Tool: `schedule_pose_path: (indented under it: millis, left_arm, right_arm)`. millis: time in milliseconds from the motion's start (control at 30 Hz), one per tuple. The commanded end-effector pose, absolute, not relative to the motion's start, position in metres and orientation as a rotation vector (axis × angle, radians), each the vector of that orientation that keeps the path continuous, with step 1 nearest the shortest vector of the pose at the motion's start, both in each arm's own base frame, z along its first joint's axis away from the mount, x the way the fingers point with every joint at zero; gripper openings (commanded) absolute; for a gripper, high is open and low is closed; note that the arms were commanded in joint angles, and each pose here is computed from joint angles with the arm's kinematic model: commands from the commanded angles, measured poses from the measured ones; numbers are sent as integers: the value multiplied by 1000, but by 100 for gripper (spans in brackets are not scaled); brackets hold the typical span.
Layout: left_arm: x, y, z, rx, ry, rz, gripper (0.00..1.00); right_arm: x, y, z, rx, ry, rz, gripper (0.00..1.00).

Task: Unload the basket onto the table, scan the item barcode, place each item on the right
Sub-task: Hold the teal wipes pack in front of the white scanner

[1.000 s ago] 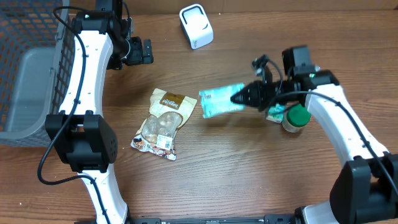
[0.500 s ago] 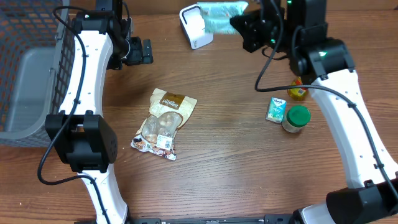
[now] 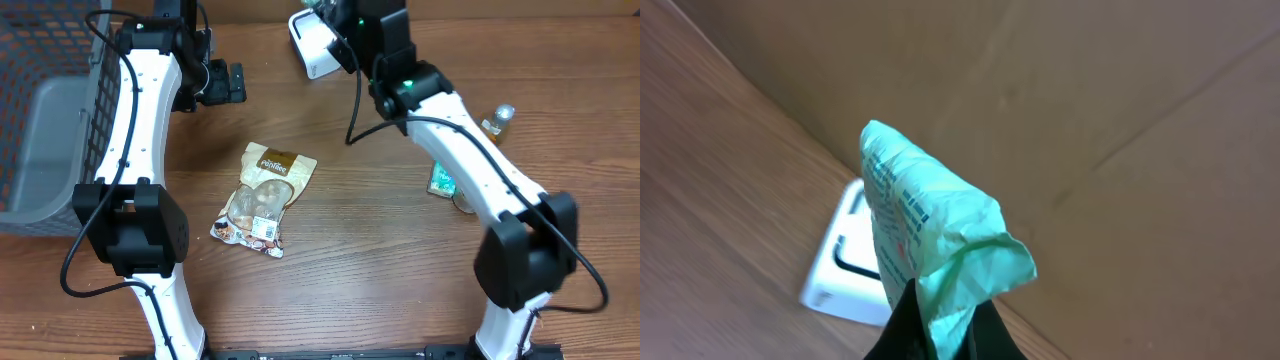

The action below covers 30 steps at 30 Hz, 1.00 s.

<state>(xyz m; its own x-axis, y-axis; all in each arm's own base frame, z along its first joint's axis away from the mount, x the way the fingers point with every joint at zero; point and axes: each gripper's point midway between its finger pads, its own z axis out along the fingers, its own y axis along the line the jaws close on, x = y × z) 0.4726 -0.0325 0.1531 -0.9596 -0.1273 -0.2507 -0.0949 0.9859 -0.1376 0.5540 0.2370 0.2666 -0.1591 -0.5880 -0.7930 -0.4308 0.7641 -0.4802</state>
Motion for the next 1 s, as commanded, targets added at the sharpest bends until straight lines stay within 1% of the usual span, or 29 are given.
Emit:
schedule_pose_path:
  millis: [0,167,333,533,800,967]
  left_arm:
    - [472,-31,149,-156,2881,-169,100]
    - [472,-31,149,-157,2881,-169,100]
    - [472,-31,149,-156,2881,-169,100]
    - [472,-31,149,-157,2881,-169,100]
    - [472,-31,149,-156,2881,-169,100]
    - [472,-31,149,-156,2881,-169,100]
  right_arm:
    - [570,228,257,-786,1775,-287,4]
    - [583,240,214,-939,1751,-375,3]
    - [597,246,200,-911,1712,-427,4]
    - [604,255,171,-1063,1642,-548,4]
    - [612,269,166,-1182,1475,-735,4]
    - [614,269,156,-1217,1466,-756,4]
